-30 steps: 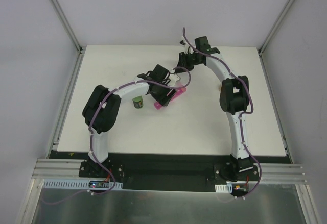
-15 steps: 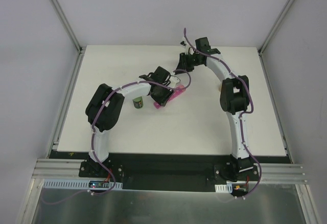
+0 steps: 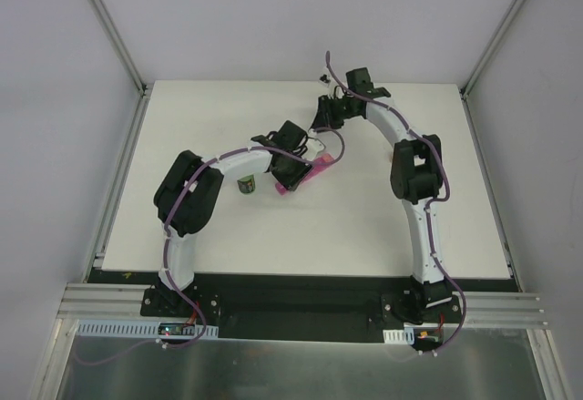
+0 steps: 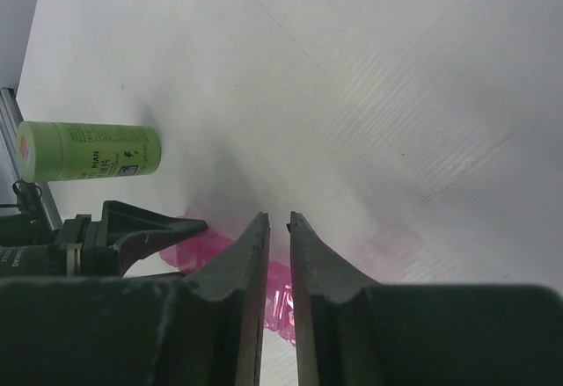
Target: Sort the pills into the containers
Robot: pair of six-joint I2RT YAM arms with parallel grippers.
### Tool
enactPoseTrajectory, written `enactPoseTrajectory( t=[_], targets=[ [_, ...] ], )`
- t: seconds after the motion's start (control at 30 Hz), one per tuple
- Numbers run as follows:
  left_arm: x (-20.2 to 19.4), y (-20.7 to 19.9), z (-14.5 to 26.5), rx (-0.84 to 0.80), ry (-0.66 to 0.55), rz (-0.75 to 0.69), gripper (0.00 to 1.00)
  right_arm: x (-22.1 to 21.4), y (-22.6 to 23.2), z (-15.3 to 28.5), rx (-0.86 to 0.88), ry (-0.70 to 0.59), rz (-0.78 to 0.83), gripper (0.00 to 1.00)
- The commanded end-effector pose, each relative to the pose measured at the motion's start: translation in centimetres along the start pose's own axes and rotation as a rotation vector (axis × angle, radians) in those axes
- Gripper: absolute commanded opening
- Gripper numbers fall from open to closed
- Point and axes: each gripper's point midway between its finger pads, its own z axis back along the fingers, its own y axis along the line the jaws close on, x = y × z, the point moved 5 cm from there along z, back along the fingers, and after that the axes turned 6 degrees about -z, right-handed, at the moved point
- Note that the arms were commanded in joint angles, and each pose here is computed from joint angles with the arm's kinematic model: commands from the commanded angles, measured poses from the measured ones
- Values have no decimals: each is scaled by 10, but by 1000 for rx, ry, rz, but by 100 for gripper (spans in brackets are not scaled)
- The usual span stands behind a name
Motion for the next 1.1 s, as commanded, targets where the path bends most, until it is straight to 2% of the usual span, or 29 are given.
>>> enactPoseTrajectory(
  t=[0.0, 0.27, 0.63, 0.8, 0.97, 1.07],
  targets=[
    [-7, -3, -1, 0, 34, -41, 25, 0, -2, -7, 1, 21, 15, 18],
    [-9, -2, -1, 3, 40, -62, 25, -23, -15, -8, -52, 107, 18, 18],
    [-15, 1, -3, 17, 62, -94, 25, -16, -10, 13, -94, 87, 70, 18],
    [-16, -1, -2, 15, 63, -136, 25, 5, -23, 21, -111, -14, -5, 29],
    [-20, -4, 0, 13, 71, -159, 25, 2, -29, 27, -85, -15, -49, 43],
    [-20, -6, -1, 15, 72, -167, 25, -4, -30, 29, -69, -2, -58, 46]
  ],
)
